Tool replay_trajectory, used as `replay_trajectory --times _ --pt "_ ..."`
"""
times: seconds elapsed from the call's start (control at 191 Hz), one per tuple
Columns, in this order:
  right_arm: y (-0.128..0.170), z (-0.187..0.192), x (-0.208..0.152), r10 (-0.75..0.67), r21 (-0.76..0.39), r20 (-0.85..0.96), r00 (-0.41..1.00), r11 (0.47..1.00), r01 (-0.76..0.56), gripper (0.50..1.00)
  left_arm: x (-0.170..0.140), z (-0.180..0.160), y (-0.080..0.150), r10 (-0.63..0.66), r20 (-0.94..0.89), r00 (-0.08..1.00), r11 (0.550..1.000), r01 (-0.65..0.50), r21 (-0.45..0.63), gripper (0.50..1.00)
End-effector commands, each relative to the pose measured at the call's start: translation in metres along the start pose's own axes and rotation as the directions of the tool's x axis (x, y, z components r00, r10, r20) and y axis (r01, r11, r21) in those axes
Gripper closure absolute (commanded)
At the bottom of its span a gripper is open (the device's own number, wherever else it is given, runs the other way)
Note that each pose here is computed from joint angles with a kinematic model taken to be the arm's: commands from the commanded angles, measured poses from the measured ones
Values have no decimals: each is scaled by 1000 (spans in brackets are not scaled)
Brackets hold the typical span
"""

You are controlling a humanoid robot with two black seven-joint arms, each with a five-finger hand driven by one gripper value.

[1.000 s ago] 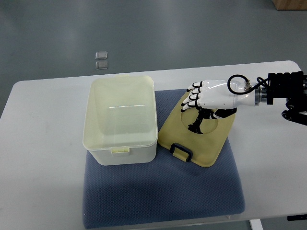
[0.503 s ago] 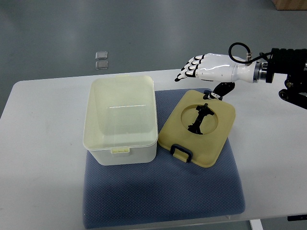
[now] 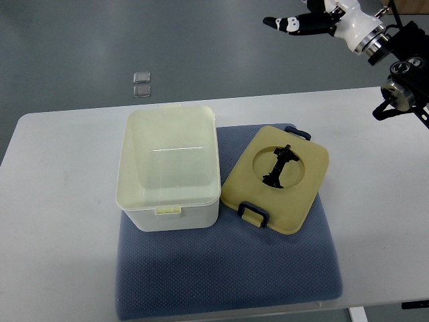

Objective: Open white storage box with right hand

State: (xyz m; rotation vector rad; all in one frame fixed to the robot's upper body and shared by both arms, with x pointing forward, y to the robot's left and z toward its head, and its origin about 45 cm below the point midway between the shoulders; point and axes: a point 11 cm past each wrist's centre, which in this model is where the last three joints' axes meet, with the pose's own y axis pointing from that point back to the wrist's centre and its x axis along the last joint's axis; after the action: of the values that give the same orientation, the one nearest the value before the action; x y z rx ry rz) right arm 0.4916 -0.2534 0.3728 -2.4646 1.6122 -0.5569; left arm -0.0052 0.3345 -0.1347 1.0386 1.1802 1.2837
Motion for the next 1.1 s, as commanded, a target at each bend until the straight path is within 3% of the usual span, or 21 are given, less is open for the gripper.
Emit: replay_trajectory --times 0.0,0.152,0.251,0.304,0.382,0.67,0.78,1.094 --pt "4 22 11 181 -132 161 970 978 -160 658 0 0 0 0 0 1000 1000 0 0 500" --pt "22 62 11 364 -340 239 900 900 -273 640 0 0 0 -2 1 1000 1000 2 2 500" --pt "32 79 3 396 -402 265 879 874 -272 630 0 0 0 0 0 1000 1000 0 0 500" --pt "37 86 0 401 -416 274 874 869 -269 583 0 0 0 0 0 1000 1000 0 0 500" --pt "43 93 -2 404 -432 273 873 862 -264 572 0 0 0 0 0 1000 1000 0 0 500" --pt "60 110 -20 301 -437 360 883 891 -125 572 0 0 0 -2 1 1000 1000 2 0 500" --pt "67 121 -23 307 -515 363 880 853 -85 572 0 0 0 0 0 1000 1000 0 0 500" --pt "60 113 -15 351 -487 413 840 865 -123 572 0 0 0 0 1 1000 1000 0 0 500"
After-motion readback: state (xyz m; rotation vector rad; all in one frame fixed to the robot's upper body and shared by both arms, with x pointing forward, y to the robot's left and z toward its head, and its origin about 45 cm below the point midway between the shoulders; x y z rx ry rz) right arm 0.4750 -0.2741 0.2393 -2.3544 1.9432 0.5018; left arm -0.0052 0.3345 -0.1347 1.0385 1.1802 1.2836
